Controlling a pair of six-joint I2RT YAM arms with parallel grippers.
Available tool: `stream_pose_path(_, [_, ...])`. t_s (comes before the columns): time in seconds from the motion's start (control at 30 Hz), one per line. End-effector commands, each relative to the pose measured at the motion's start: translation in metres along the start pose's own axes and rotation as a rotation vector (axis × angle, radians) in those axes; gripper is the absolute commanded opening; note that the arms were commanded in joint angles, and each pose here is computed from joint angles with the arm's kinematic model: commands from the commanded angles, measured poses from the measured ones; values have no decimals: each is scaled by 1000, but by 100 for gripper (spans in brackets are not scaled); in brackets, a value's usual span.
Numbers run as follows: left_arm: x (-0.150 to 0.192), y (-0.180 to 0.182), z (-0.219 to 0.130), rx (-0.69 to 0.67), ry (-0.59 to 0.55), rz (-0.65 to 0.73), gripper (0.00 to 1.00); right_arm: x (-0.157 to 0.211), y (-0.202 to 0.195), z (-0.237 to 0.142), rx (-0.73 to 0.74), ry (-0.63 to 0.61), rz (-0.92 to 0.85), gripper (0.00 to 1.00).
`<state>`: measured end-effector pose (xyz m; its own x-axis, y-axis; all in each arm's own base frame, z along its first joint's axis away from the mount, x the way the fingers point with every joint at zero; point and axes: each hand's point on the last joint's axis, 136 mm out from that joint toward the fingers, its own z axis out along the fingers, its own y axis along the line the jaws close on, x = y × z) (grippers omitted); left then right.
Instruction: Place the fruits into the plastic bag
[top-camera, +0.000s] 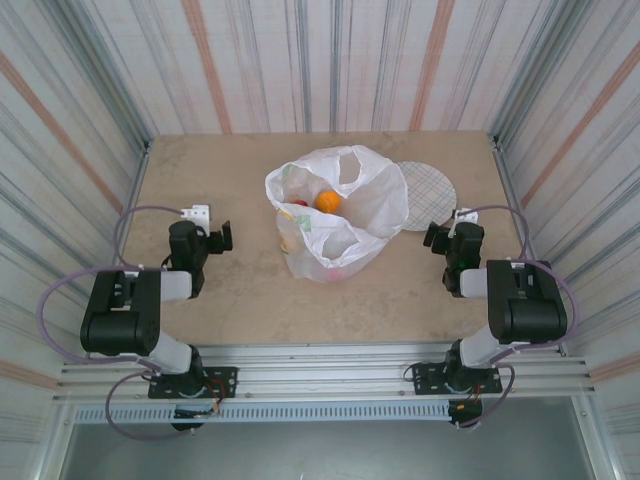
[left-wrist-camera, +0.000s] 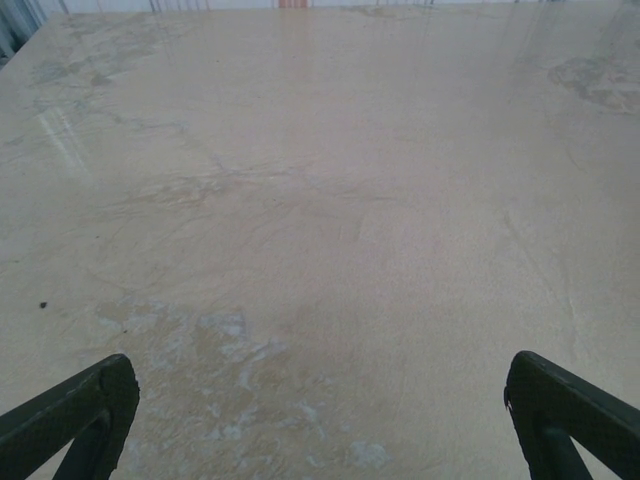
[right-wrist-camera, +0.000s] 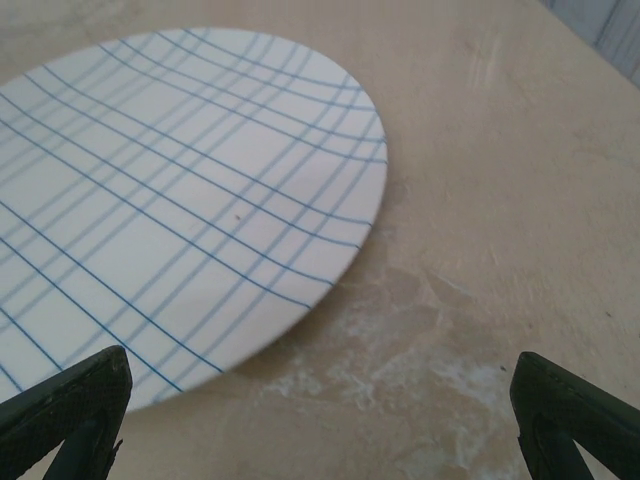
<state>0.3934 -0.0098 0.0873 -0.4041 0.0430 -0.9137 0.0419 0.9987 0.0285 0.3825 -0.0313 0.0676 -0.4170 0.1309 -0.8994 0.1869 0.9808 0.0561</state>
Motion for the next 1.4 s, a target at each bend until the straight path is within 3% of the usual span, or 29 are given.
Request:
stream_pose_path(0.0, [-5,0,0,-9,-25,34,99,-17,8,0,-29,-54,-10,99])
stream_pose_path(1.37, [-5,-3,0,11,-25,40,99,-17,8,1,-30,-56,-12,99])
